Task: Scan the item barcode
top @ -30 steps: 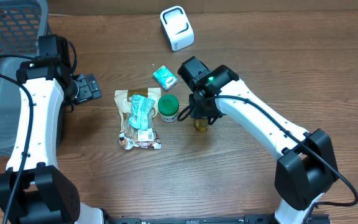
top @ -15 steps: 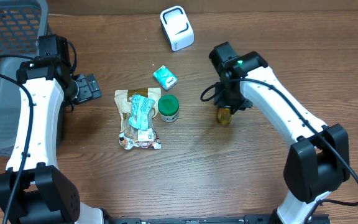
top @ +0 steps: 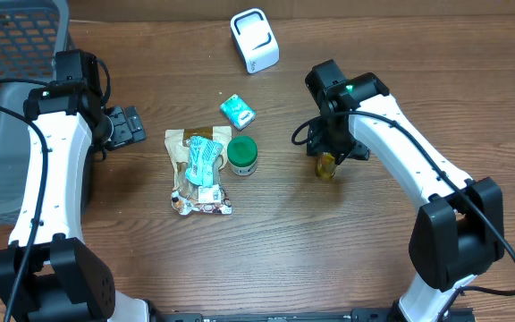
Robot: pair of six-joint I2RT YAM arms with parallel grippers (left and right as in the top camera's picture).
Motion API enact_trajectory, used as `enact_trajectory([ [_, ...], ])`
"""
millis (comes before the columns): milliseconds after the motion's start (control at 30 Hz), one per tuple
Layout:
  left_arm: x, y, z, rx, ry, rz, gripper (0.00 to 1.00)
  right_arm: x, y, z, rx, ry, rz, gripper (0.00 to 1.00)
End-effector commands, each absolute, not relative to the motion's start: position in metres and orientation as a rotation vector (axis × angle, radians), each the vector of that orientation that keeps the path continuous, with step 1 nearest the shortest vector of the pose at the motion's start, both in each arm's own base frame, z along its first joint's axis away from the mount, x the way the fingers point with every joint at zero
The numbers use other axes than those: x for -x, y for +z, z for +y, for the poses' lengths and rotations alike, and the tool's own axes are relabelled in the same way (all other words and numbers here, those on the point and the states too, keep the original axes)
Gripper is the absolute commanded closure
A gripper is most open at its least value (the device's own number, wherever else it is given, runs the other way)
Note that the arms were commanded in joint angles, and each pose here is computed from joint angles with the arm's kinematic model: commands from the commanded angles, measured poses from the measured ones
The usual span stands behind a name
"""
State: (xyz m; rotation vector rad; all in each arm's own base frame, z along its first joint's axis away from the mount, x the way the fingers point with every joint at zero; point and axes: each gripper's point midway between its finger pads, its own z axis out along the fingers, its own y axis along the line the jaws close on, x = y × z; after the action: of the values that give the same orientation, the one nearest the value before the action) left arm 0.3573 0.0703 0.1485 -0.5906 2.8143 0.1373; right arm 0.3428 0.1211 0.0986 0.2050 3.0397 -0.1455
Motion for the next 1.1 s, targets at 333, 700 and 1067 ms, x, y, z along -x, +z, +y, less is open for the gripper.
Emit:
enact_trajectory([
  [333,-0.361,0.161,0.073,0.57,0.153,2.781,0.01,-0.372,0.173,0.097,-0.228,-0.319,2.851,0.16],
  [700,-0.361,0.161,0.073,0.57,0.153,2.781,0.0,-0.378,0.223,0.177,-0.147,0.271,2.84,0.16],
  [1067,-0.361,0.161,0.073,0.57,0.153,2.781,0.01,-0.358,0.217,0.266,0.077,0.399,2.77,0.1],
])
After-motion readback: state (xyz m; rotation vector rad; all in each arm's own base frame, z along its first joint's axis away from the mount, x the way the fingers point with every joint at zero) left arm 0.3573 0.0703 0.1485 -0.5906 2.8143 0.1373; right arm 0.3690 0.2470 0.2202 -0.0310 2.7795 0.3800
